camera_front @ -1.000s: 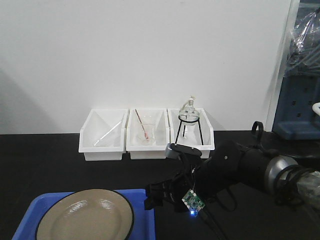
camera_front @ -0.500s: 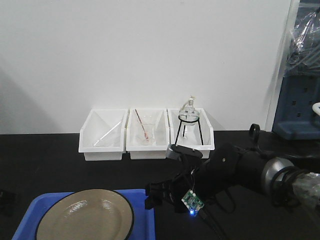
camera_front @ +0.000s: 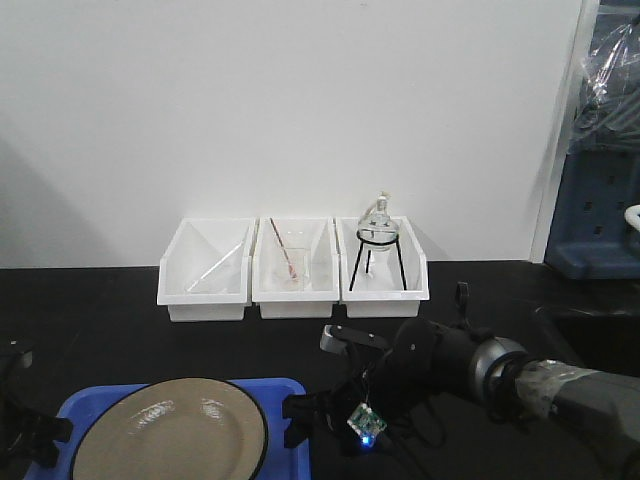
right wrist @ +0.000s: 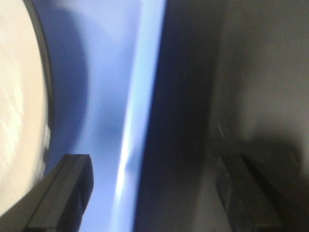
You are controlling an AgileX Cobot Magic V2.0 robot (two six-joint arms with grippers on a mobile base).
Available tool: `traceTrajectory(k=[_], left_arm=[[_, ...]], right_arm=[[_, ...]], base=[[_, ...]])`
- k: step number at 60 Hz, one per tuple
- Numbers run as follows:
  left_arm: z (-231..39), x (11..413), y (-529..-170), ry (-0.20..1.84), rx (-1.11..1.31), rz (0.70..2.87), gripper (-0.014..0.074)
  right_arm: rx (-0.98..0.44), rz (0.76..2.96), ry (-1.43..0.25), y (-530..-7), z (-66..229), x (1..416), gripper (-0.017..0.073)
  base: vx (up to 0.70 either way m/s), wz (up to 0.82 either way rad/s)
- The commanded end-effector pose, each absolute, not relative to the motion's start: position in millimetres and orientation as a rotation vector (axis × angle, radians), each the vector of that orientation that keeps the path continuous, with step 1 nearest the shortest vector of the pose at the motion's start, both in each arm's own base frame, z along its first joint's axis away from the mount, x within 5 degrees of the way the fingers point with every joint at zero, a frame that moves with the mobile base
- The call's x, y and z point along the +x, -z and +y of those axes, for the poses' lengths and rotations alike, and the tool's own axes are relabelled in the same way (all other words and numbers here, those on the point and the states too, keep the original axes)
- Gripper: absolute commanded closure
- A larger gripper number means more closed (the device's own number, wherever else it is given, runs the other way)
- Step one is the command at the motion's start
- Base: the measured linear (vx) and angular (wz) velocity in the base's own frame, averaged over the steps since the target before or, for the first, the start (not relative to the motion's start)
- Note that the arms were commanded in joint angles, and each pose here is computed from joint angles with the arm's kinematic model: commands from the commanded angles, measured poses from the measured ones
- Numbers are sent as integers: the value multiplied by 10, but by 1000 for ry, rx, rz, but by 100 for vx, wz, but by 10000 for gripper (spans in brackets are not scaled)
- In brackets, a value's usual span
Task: Place disk in tray to left cabinet
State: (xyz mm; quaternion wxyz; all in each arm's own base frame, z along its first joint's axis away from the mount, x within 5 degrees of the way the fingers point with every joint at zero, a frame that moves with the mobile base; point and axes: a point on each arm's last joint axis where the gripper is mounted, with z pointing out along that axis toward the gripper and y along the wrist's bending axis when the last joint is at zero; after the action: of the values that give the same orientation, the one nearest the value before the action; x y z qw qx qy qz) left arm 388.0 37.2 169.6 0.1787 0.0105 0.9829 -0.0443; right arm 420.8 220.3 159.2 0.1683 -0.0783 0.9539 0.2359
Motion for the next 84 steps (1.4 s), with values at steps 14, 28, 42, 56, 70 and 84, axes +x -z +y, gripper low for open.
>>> traceTrajectory(k=[14,28,42,56,70,84], left_arm=[[330,3978,-1836,170,3,2689,91],[342,4006,-1839,154,-5,2657,91],[349,4032,-1842,146,-17,2630,91],[318,4034,-1620,218,-60,2710,91],[293,4036,-1578,270,-105,2720,137],[218,3984,-1576,398,-147,2772,388]], right_arm=[[-239,2689,-644,-1901,2305,4521,1],[-217,2722,-629,-1900,2349,4595,41],[-283,2777,-631,-1848,2470,4500,41],[-354,2783,-628,-1762,2662,4409,41],[-259,2850,-633,-1743,2639,4383,152],[-215,2867,-642,-1742,2640,4375,463]], base=[[0,0],[0,0],[0,0],[0,0],[0,0],[0,0]])
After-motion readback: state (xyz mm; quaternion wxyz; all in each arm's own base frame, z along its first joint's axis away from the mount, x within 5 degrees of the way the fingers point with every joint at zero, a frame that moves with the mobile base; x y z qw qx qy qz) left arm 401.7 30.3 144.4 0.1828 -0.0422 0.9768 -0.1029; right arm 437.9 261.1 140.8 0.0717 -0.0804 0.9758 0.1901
